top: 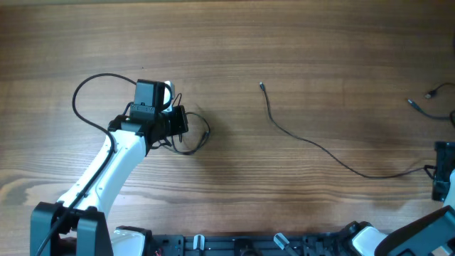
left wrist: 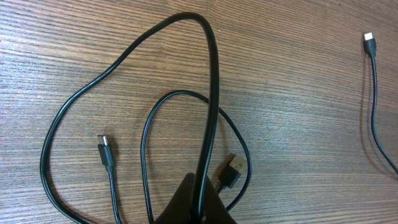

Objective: Untangle cables

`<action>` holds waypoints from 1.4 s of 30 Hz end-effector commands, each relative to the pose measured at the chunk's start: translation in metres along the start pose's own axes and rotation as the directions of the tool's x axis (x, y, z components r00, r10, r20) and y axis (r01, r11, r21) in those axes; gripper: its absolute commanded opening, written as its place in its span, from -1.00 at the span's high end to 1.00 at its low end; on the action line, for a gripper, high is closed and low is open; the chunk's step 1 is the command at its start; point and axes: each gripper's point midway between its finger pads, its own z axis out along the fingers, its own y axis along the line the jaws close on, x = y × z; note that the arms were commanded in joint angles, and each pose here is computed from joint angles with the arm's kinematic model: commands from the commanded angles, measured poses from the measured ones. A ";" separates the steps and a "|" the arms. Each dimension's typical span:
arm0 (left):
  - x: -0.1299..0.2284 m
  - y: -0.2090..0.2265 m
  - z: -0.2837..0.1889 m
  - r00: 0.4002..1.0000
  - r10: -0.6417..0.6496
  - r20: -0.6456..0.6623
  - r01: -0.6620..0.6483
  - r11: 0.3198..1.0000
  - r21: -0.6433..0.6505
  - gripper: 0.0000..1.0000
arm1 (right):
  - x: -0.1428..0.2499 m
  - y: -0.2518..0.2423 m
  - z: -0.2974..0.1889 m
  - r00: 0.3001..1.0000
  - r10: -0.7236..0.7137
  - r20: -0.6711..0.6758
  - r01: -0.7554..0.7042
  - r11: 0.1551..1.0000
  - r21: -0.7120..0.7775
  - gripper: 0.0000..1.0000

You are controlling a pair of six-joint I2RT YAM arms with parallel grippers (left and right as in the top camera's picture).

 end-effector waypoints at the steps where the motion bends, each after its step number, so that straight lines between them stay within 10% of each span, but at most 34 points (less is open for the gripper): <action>1: -0.004 -0.006 -0.005 0.999 0.026 0.018 -0.026 0.999 0.019 0.92 | 0.006 -0.005 0.015 0.999 -0.031 -0.024 0.032 0.999 0.039 -0.96; 18: -0.004 -0.006 -0.005 1.000 0.025 0.017 -0.026 1.000 0.018 0.92 | 0.036 0.002 0.073 0.981 -0.081 -0.173 0.091 0.995 0.050 -0.76; 20: -0.004 -0.006 -0.005 1.000 0.025 0.017 -0.025 1.000 0.018 0.92 | 0.041 0.004 0.078 0.976 -0.096 -0.196 0.105 0.994 0.037 -0.50; 24: -0.004 -0.006 -0.005 1.000 0.025 0.015 -0.025 1.000 0.018 0.92 | 0.043 0.006 0.079 0.970 -0.121 -0.209 0.128 0.992 0.020 0.63; 27: -0.003 -0.005 -0.005 1.000 0.024 0.011 -0.024 1.000 0.016 0.92 | 0.052 0.016 0.077 0.951 -0.178 -0.253 0.169 0.984 -0.057 0.91; 36: -0.001 -0.005 -0.005 1.000 0.022 0.004 -0.023 1.000 0.014 0.92 | 0.058 0.066 0.046 0.915 -0.252 -0.316 0.150 0.937 -0.316 0.91; 42: -0.001 -0.005 -0.005 1.000 0.022 0.004 -0.022 1.000 0.013 0.92 | 0.017 0.164 -0.068 0.916 -0.343 -0.209 0.088 0.680 -0.728 0.91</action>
